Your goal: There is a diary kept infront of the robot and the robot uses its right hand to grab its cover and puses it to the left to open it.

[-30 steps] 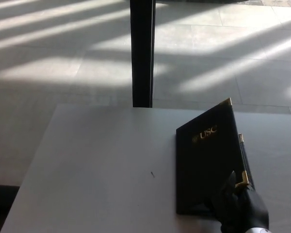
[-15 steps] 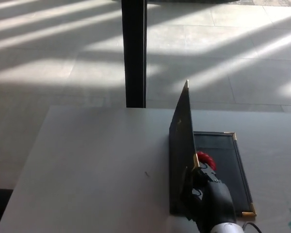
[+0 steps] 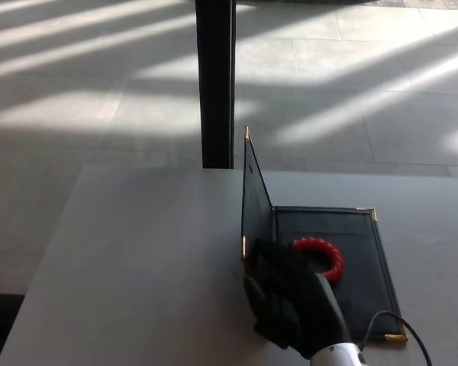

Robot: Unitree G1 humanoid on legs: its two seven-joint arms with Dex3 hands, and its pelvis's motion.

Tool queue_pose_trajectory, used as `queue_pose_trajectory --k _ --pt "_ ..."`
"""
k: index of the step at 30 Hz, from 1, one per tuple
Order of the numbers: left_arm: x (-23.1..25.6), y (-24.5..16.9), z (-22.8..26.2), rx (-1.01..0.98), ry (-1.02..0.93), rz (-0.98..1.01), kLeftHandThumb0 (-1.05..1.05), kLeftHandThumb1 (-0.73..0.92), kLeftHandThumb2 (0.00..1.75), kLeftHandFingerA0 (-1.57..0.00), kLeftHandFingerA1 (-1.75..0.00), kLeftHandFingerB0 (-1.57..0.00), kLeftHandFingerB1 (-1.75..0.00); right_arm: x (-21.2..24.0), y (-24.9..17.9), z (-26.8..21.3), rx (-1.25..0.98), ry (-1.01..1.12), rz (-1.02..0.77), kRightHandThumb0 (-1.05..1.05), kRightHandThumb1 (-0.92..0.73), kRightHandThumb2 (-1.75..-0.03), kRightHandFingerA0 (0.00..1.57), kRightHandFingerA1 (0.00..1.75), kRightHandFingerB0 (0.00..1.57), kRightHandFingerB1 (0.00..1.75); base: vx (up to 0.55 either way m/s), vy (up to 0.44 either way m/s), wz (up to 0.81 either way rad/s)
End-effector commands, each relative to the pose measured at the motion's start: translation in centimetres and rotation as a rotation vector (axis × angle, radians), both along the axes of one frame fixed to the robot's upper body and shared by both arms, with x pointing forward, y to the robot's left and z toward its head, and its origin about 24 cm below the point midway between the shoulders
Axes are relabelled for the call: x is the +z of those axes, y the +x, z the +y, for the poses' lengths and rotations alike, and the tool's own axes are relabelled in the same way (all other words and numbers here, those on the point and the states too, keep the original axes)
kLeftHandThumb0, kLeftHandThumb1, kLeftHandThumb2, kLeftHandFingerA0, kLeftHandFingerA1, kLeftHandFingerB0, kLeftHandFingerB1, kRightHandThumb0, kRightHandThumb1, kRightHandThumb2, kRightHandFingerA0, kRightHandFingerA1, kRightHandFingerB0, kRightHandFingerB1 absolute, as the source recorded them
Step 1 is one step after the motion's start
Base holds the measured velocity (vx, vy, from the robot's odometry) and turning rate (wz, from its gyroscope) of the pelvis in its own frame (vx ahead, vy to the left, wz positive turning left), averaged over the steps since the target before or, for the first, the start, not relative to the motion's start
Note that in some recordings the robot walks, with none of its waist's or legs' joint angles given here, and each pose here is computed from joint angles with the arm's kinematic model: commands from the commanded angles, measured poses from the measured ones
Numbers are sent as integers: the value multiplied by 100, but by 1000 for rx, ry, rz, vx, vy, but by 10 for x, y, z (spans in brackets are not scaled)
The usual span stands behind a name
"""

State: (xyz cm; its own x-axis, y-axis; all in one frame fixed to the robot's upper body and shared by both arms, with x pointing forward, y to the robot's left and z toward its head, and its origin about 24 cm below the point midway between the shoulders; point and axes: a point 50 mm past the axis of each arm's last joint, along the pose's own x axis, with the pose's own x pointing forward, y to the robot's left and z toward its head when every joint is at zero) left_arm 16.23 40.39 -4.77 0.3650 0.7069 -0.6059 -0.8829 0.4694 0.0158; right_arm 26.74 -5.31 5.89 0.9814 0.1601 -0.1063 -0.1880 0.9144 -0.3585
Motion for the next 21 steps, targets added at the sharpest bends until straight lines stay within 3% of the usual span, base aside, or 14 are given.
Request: queue_pose_trajectory --k 1,2,5,9,12,15,16,17,21 --pt "18 6 15 -22 53 15 -95 79 161 -44 -120 0 -89 7 10 6 258 -653 -232 -63 -80 -64 33 57 29 49 0 0 0" --pt "18 6 15 -30 53 13 -87 74 155 -34 -110 0 -85 4 9 8 273 -772 -279 -64 -75 -62 35 56 32 49 0 0 0" --pt "19 10 14 -29 50 12 -87 74 155 -36 -111 0 -85 -1 2 18 323 -911 -341 -57 -65 -59 34 55 33 49 0 0 0" --pt "22 17 12 -45 58 12 -93 78 160 -37 -116 0 -88 -7 -5 26 339 -944 -369 -55 -59 -58 34 56 35 50 0 0 0" --pt "22 19 11 -35 43 0 -91 71 154 -41 -116 0 -87 -12 -13 41 399 -976 -392 -55 -59 -58 33 55 35 51 0 0 0" --pt "23 22 10 -43 60 11 -96 79 161 -49 -123 0 -89 -14 -13 48 426 -990 -401 -56 -61 -58 34 56 35 51 0 0 0" --pt "23 23 10 -46 58 6 -95 74 157 -43 -119 0 -89 -14 -13 48 425 -992 -398 -56 -62 -58 35 56 35 51 0 0 0" --pt "23 24 10 -46 58 5 -104 82 165 -49 -128 0 -93 -14 -12 48 425 -999 -393 -57 -64 -59 34 55 34 50 0 0 0" --pt "25 27 9 -52 68 14 -105 83 166 -49 -128 0 -95 -14 -7 42 407 -1023 -388 -58 -65 -59 36 55 37 51 0 0 0"
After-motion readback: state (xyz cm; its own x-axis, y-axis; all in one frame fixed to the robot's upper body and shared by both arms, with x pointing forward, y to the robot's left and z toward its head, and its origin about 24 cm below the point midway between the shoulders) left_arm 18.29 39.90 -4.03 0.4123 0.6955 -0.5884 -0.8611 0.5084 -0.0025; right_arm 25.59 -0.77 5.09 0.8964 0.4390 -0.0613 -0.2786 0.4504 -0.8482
